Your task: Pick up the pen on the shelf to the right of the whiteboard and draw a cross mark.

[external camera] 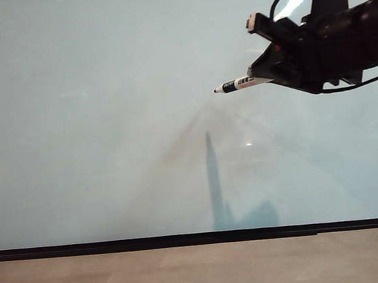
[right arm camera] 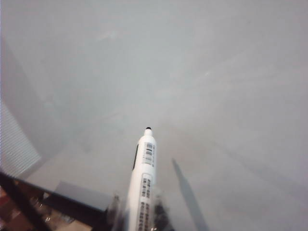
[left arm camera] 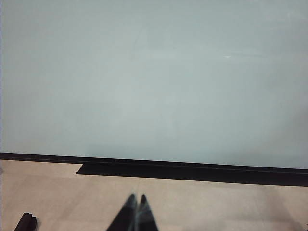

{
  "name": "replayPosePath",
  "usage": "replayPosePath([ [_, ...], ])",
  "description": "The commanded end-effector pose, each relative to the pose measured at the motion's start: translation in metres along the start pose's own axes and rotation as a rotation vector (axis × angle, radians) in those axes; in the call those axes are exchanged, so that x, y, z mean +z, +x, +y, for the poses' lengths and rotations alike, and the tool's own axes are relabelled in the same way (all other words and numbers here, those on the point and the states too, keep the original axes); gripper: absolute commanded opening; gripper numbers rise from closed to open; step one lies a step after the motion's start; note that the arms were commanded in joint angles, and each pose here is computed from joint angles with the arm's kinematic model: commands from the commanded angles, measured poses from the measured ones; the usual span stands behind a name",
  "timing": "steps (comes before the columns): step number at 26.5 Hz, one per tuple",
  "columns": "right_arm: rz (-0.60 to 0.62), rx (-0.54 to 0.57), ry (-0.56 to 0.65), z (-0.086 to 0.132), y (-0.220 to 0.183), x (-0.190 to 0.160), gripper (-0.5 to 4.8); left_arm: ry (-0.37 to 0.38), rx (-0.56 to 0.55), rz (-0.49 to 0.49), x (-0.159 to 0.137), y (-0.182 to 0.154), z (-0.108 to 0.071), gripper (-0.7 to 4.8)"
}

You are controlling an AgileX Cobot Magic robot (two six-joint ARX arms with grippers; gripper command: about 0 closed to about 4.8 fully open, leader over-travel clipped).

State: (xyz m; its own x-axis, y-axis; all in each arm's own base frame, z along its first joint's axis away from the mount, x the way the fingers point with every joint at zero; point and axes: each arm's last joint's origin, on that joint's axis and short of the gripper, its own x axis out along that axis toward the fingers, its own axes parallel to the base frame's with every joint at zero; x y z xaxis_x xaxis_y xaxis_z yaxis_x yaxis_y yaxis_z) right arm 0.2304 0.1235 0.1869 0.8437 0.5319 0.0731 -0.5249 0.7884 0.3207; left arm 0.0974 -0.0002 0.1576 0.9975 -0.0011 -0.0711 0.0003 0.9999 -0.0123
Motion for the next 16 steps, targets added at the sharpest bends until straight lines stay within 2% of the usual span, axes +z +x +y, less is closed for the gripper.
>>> replayPosePath([
  [1,-0.016,0.027,0.006,0.005,0.01,0.0,-0.06,0.005,-0.004,-0.008,0.001,0.0,0.0,-0.05],
  [10,-0.096,0.044,0.046,0.005,0.018,-0.016,-0.06,0.005,-0.004,-0.007,0.001,0.0,0.0,-0.04],
  [16,-0.103,0.001,0.087,0.007,0.022,-0.023,-0.06,0.004,-0.004,-0.007,0.001,0.0,0.0,-0.05],
])
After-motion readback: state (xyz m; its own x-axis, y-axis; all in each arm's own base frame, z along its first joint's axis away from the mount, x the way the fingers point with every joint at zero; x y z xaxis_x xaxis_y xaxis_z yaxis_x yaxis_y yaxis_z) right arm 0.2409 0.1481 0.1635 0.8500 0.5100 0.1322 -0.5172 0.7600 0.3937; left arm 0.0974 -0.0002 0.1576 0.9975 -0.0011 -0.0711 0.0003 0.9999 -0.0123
